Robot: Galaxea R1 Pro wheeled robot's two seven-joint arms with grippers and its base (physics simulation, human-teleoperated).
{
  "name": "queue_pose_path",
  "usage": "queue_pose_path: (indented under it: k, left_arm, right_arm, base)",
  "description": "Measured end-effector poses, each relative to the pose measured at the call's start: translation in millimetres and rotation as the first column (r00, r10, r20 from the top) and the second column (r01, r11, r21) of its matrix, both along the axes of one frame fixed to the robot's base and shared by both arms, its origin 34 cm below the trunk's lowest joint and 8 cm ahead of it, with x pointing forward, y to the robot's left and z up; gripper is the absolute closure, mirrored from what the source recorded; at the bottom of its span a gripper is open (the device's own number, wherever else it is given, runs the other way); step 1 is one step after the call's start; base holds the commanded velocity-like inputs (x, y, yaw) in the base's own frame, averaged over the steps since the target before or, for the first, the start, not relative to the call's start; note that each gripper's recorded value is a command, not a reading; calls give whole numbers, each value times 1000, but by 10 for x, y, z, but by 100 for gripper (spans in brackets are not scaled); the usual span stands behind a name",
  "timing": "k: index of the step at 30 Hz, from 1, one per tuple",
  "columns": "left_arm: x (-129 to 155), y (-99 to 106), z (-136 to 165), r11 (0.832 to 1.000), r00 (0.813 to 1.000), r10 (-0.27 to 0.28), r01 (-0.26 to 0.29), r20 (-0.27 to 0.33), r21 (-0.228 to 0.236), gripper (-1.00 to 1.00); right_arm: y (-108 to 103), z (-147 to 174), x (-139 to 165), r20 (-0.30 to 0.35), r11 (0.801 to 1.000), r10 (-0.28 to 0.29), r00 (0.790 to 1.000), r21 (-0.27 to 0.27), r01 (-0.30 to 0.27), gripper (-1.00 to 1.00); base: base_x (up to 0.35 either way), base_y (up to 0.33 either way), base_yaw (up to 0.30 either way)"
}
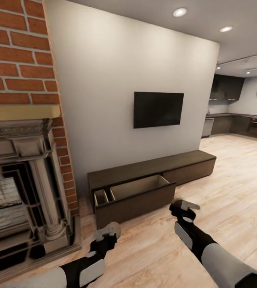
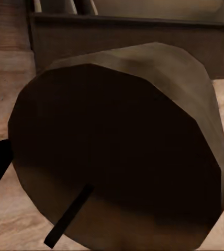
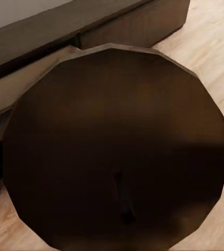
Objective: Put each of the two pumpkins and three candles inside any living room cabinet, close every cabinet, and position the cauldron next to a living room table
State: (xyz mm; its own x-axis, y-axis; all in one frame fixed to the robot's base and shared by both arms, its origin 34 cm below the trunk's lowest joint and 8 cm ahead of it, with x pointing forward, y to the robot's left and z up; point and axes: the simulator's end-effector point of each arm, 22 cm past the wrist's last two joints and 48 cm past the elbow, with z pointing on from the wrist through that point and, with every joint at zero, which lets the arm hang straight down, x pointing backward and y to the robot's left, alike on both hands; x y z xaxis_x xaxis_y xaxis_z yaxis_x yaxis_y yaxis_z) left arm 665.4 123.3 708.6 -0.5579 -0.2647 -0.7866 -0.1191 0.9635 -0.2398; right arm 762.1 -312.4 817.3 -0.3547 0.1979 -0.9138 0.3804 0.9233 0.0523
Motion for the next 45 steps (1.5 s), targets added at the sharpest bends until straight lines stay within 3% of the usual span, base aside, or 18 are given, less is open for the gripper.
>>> queue_pose_path:
  k: [3, 5, 7, 10, 11, 12, 13, 16, 28, 40, 45]
  left_arm:
    - [22, -348, 271, 997, 999, -27, 28, 17, -75, 100]
    - [5, -503, 436, 995, 999, -38, 38, 0, -94, 100]
    - [-39, -615, 727, 996, 995, -45, 38, -85, -79, 100]
    - [156, -408, 1060, 991, 990, 48, -65, -135, -119, 100]
    - [209, -175, 996, 987, 980, 105, -124, -170, -107, 100]
    - [245, 256, 833, 982, 967, 174, -185, -186, -43, 100]
    - [227, 410, 722, 977, 956, 206, -215, -207, -20, 100]
    - [247, 499, 744, 974, 954, 219, -226, -203, -15, 100]
    - [228, 550, 701, 975, 954, 221, -223, -203, 11, 100]
    - [217, 498, 639, 978, 955, 208, -210, -212, 13, 100]
    - [218, 477, 632, 978, 956, 204, -206, -212, 10, 100]
  right_arm:
    - [153, 257, 165, -19, 998, 29, 999, 56, -27, 100]
    - [269, 376, 213, -41, 995, 60, 997, 78, -57, 100]
    - [441, 586, 252, -78, 987, 113, 990, 120, -103, 100]
    - [576, 742, 262, -93, 978, 151, 984, 160, -135, 100]
    - [604, 773, 263, -93, 976, 159, 983, 168, -142, 100]
    - [609, 773, 261, -95, 975, 161, 982, 167, -144, 100]
    - [613, 774, 261, -95, 975, 162, 982, 167, -144, 100]
    - [625, 775, 258, -95, 975, 165, 982, 167, -148, 100]
    - [637, 762, 251, -97, 975, 166, 981, 166, -148, 100]
    - [752, 664, 248, -113, 972, 182, 977, 170, -161, 100]
    - [894, 600, 229, -129, 969, 219, 967, 142, -201, 100]
  base:
    - [261, -234, 0]
    - [262, -233, 0]
    - [262, -219, 0]
    - [277, -160, 0]
    - [306, -76, 0]
    - [309, -61, 0]
    - [314, -31, 0]
    - [317, -14, 0]
    - [287, -157, 18]
    - [84, -182, 179]
    - [128, -7, 193]
